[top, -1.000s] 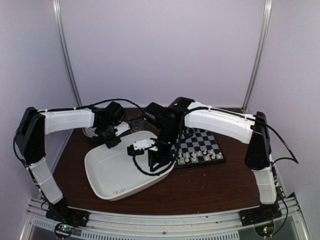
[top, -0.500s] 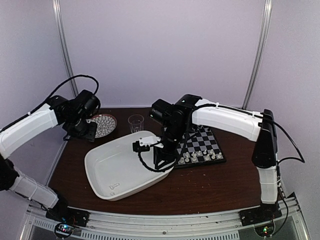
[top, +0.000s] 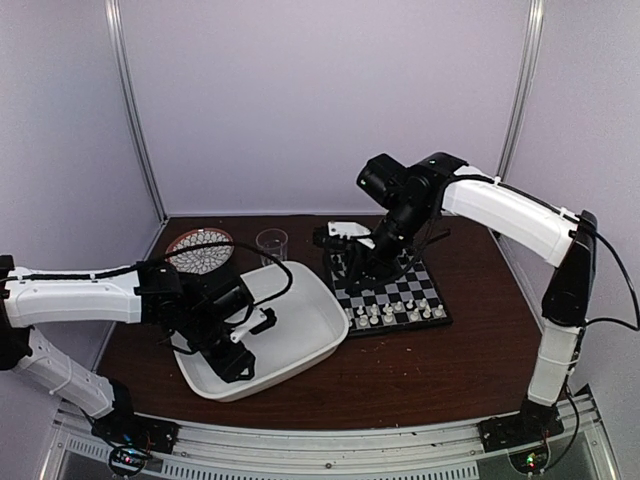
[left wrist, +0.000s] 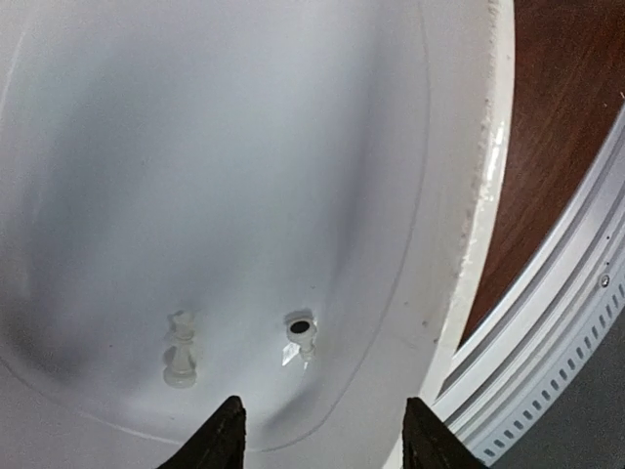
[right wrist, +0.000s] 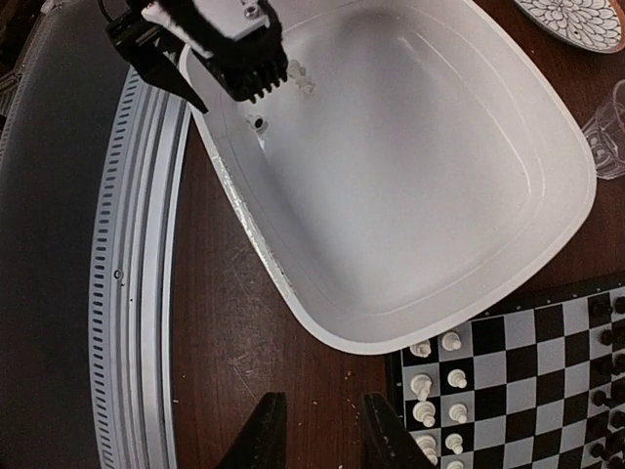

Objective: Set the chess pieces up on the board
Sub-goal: Adjust the storage box at the center of the board.

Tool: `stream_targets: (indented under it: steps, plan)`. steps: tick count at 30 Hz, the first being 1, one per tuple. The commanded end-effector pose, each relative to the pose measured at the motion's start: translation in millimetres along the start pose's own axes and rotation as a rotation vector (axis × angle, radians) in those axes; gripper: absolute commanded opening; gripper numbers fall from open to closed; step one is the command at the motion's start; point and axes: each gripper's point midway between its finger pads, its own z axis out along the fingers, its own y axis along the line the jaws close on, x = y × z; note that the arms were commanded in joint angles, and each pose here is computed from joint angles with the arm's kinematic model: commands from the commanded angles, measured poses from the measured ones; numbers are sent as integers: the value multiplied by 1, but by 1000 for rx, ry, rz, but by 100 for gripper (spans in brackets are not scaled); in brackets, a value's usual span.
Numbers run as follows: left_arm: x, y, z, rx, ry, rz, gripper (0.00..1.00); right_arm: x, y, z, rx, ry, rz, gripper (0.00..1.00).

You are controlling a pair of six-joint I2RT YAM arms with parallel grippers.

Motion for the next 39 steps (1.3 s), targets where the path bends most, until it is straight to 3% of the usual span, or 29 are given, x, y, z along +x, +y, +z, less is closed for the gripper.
stream_targets:
  steps: [1, 6, 8, 12, 15, 20, 28, 35, 39]
  plan:
    - [-9, -38, 16, 165, -1, 127, 55, 9, -2, -18, 22, -30, 36, 29]
    - [-4, -32, 33, 122, 66, 144, 55, 10, -3, -20, 32, -38, 48, 30]
    - [-1, -25, 38, 80, 102, 150, 50, 8, -5, -20, 34, -43, 50, 30]
    - [-5, -18, 26, 32, 109, 182, 24, 6, -6, -20, 32, -43, 56, 30]
    - [-14, -24, 2, 57, 82, 215, 0, 4, -6, -19, 25, -48, 63, 30]
    - [-9, -21, -30, 45, 147, 266, 0, 3, -7, -18, 21, -46, 69, 30]
    - [19, -14, 5, 44, 198, 273, 0, 3, -9, -16, 21, -39, 76, 30]
    - [21, -15, 9, 51, 209, 280, 10, -2, -9, -14, 15, -37, 73, 30]
    - [20, -17, 8, 54, 209, 274, 25, -6, -7, -10, -2, -40, 68, 30]
